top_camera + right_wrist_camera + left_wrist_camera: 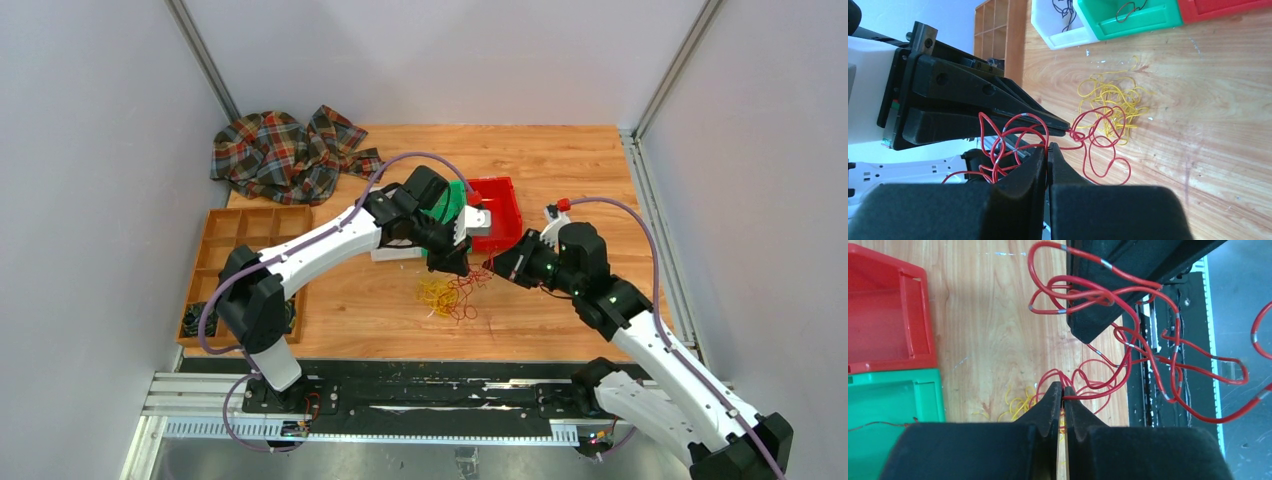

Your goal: Untangle the cables

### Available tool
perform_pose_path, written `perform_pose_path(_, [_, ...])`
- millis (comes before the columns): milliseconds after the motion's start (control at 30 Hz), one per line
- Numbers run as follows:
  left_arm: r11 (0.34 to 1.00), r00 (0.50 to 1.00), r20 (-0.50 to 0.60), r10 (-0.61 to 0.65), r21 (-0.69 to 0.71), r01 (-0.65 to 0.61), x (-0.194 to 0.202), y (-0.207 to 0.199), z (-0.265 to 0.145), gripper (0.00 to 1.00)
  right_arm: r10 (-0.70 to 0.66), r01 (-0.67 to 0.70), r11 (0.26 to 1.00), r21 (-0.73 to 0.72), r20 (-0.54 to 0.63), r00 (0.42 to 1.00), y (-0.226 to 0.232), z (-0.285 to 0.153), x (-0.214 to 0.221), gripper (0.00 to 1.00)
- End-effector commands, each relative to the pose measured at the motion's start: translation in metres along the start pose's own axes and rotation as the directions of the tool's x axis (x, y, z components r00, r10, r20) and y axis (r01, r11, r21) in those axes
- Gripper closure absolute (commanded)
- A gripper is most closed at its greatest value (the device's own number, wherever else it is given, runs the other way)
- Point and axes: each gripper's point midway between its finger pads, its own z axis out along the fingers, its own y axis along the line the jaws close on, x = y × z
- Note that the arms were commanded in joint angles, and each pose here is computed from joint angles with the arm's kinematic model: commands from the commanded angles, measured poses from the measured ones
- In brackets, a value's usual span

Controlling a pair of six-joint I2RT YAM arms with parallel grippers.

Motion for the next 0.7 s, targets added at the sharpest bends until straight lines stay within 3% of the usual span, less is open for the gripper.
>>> perform_pose_path(0, [0.999,0.998,0.040,0.045,-0.008,-0.045,-0.023,-0.010,-0.015,0.97,0.062,-0.063,0.998,-0.033,-0.017,0.998,0.008,-0.003,-0.001,0.99])
perform_pose_path(400, [0.985,1.000,-0.004,0.027,-0.169,-0.027,-0.017,-0.005,-0.069,0.99,0.023,-0.023,1.000,0.007,0.072,0.997,-0.007,-0.020,-0.015,0.94])
perform_pose_path(667, [0.968,0.999,0.032,-0.008,-0.250,0.015,-0.027,-0.003,-0.092,0.99,-0.065,0.065,0.998,-0.001,0.081,0.995,-0.003,-0.031,-0.016,0.59])
